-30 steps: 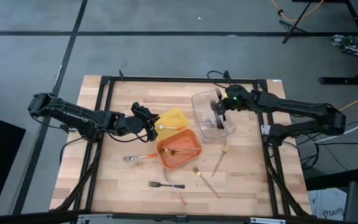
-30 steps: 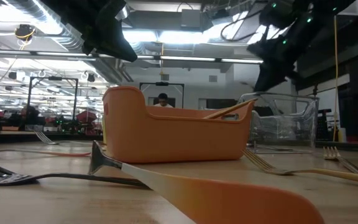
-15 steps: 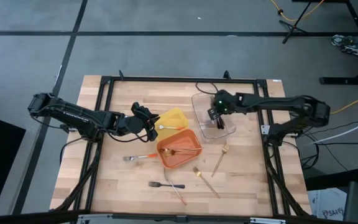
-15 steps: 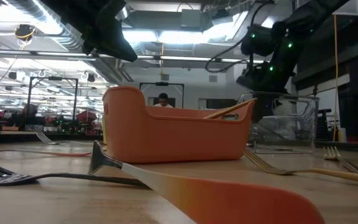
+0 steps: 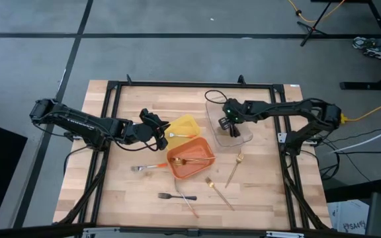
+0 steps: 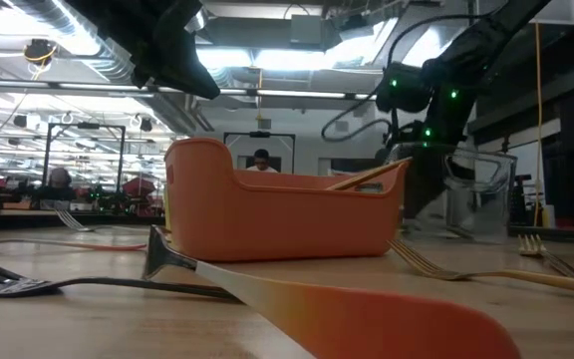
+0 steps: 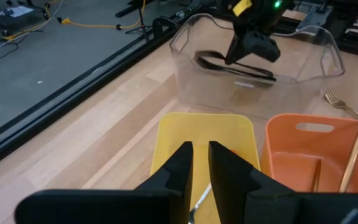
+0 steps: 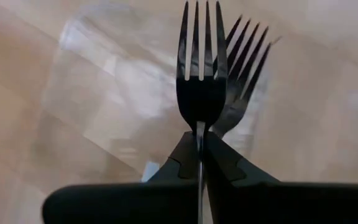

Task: Sort silverware by color (type)
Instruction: Put the black fork into the transparent bin

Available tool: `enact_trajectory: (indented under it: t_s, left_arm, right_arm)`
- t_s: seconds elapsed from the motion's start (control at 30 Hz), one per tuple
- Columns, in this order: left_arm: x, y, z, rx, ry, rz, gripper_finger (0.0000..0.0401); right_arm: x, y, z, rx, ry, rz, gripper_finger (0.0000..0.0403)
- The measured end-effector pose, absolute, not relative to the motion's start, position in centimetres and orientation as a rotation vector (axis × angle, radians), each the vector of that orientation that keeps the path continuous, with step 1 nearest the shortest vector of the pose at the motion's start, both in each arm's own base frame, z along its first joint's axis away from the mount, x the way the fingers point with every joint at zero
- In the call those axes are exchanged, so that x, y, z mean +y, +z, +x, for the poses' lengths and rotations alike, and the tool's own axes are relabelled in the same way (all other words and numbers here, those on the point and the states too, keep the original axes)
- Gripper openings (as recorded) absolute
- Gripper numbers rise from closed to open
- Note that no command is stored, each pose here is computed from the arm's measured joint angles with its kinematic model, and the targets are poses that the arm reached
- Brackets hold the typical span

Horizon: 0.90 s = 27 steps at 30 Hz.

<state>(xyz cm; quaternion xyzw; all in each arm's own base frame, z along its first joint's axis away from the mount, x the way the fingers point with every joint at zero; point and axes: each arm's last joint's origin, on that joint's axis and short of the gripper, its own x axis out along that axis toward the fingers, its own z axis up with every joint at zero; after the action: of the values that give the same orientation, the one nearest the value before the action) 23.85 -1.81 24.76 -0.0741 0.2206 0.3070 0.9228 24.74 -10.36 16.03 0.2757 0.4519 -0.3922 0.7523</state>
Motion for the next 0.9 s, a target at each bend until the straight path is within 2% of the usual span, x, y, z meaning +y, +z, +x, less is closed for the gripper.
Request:
enact_trajectory:
  t_s: [0.6,0.9]
  left_arm:
    - [-1.81,24.76,23.85,0.453,0.630,-0.153,0.0046]
    - [-1.82,24.76,23.85,0.453,0.630,-0.153,0.0046]
  right_arm:
    - [-10.40,16.05,24.86,0.969,-0.853,0.603,0.0002]
    - [-10.41,16.07,24.88,0.967,-0.853,0.602,0.0059]
